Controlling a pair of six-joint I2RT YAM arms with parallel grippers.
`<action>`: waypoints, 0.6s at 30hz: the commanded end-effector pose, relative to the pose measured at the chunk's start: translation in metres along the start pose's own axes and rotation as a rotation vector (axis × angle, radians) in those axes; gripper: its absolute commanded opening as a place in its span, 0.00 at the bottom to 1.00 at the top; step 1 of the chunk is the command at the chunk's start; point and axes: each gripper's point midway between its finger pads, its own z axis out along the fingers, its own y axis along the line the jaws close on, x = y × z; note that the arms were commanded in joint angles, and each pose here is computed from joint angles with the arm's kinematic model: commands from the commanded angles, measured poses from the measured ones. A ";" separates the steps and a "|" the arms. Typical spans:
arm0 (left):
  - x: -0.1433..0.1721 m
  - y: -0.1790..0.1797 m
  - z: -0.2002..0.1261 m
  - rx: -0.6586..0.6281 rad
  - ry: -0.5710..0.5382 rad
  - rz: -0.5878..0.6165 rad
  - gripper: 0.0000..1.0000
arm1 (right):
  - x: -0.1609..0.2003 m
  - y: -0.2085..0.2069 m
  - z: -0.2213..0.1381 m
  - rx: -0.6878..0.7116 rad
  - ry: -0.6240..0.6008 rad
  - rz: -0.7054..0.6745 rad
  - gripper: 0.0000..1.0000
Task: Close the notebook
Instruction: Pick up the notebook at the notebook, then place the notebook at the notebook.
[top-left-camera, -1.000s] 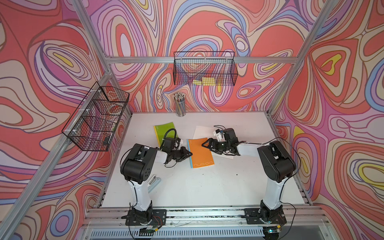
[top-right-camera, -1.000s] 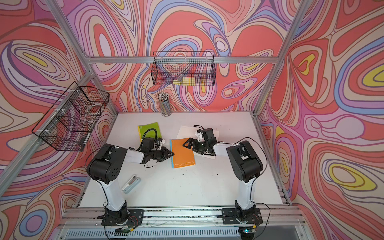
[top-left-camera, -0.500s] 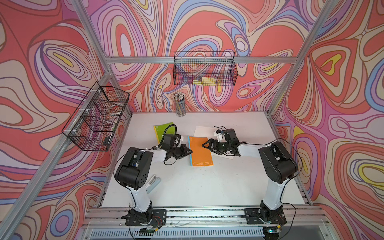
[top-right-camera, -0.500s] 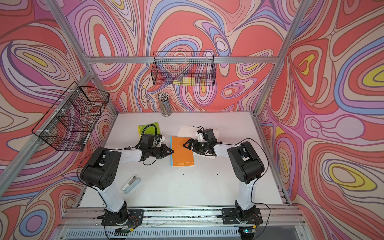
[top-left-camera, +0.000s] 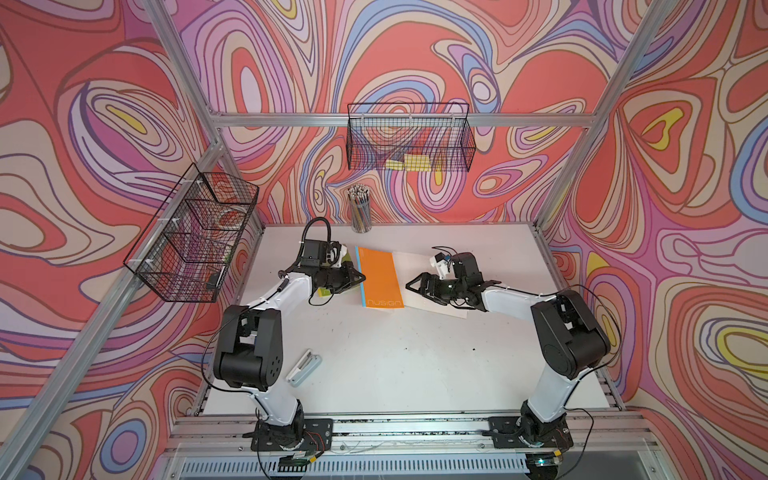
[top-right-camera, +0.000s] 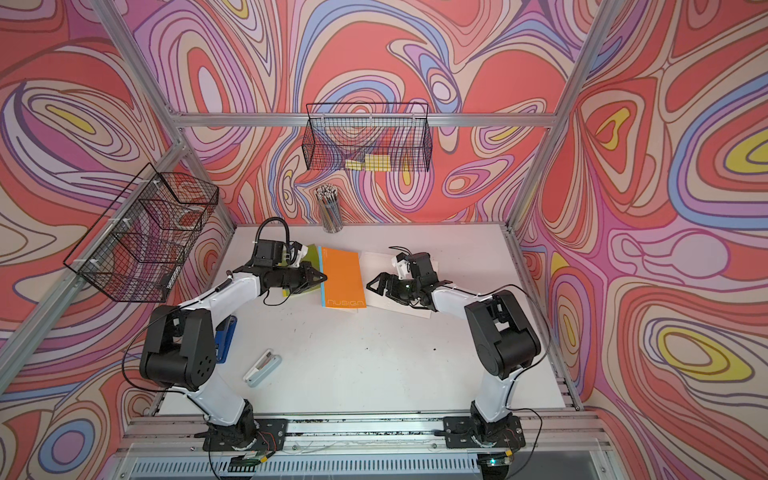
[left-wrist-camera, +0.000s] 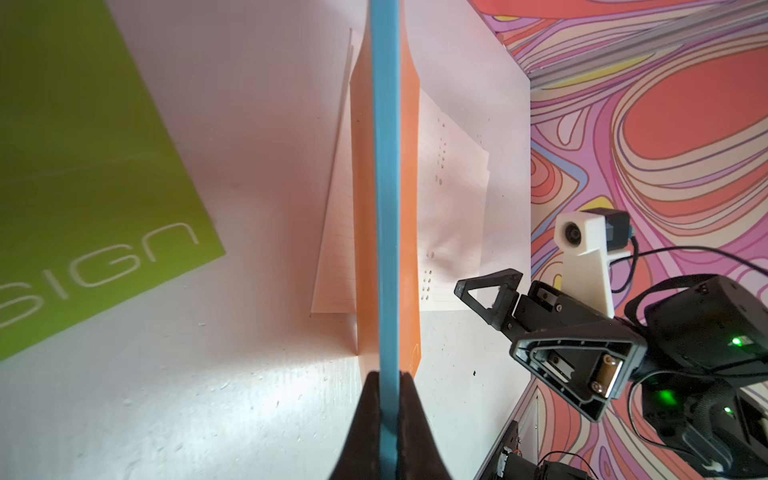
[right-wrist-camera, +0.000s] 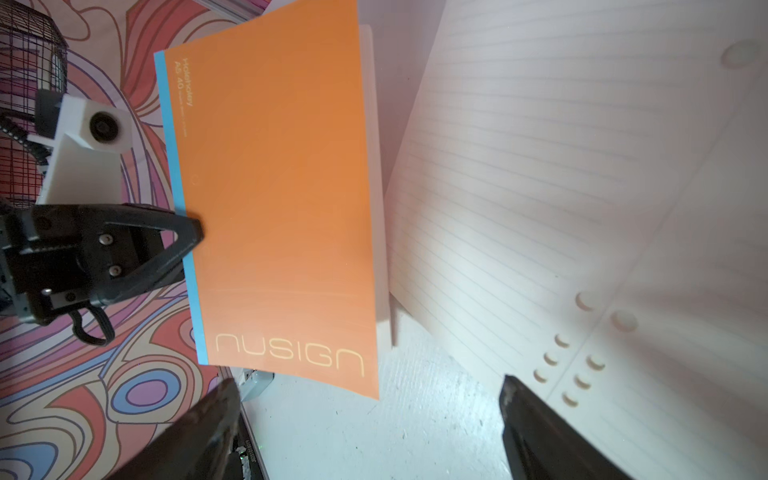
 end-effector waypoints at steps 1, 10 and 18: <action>-0.015 -0.012 -0.027 0.044 -0.016 0.009 0.00 | 0.003 -0.002 -0.003 0.011 0.004 -0.010 0.98; -0.062 -0.007 -0.063 0.134 -0.107 -0.054 0.00 | 0.006 -0.006 0.000 0.015 0.011 -0.002 0.98; -0.083 0.014 -0.073 0.151 -0.118 -0.094 0.00 | 0.008 -0.009 0.000 0.018 0.012 0.000 0.99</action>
